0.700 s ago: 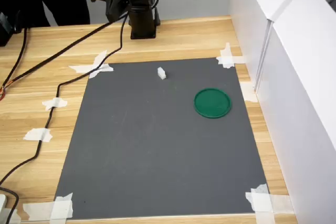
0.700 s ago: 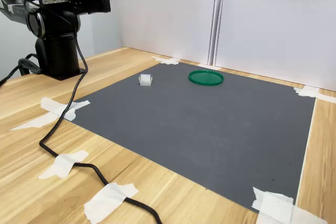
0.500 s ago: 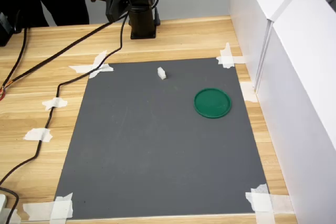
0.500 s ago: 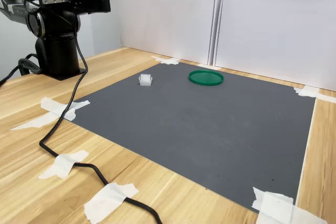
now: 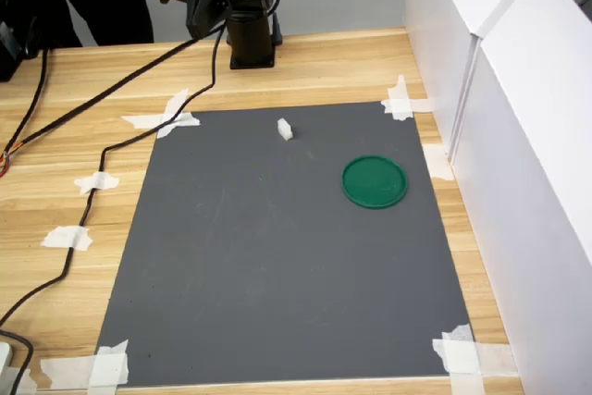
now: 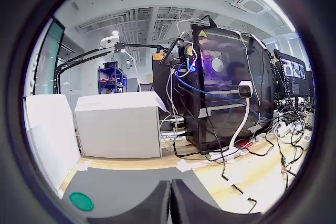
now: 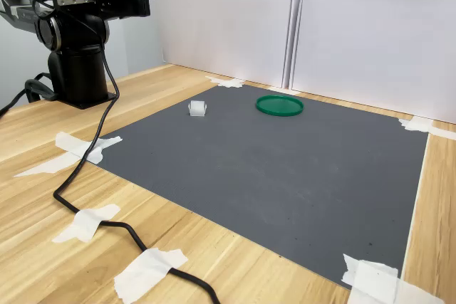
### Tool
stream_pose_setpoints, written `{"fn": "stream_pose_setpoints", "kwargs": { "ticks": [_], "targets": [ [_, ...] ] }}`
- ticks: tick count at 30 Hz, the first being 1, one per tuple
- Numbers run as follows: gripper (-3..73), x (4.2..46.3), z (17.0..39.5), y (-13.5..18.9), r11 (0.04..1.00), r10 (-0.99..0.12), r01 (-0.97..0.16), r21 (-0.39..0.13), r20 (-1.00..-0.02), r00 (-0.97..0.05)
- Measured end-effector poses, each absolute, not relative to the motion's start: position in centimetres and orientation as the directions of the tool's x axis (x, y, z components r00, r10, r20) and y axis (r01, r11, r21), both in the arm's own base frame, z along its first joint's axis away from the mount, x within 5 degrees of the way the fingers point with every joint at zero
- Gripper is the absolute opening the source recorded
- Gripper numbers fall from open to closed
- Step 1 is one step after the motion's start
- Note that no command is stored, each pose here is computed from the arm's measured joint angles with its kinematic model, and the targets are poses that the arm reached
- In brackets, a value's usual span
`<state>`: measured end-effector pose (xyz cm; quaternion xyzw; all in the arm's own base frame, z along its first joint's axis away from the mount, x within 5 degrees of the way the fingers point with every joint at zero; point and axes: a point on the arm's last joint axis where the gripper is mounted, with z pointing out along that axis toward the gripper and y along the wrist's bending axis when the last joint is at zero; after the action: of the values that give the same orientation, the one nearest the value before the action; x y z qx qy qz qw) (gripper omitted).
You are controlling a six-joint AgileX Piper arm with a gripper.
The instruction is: Grasp a white terminal and put it on the green lid.
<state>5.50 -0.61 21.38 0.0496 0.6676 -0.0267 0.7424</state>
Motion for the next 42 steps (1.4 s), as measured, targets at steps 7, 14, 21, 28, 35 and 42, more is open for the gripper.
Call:
{"fn": "stream_pose_setpoints", "kwargs": {
  "ticks": [7,14,21,28,35,42],
  "targets": [
    [-1.6,5.5,21.4,-0.6,0.994,0.027,0.106,0.038,-0.994,0.107],
    [-1.6,5.5,20.7,-0.6,0.993,0.039,0.113,0.039,-0.999,0.004],
    [-1.6,5.8,23.8,-0.7,0.992,0.053,0.126,0.033,-0.986,-0.161],
    [-1.6,7.5,28.1,-1.4,0.987,0.013,0.152,-0.048,-0.926,-0.378],
    [-1.6,10.4,31.6,-1.9,0.985,0.047,0.159,-0.072,-0.769,-0.637],
    [-1.6,13.5,32.8,-1.8,0.994,0.022,0.081,-0.069,-0.609,-0.793]
  ]
}}
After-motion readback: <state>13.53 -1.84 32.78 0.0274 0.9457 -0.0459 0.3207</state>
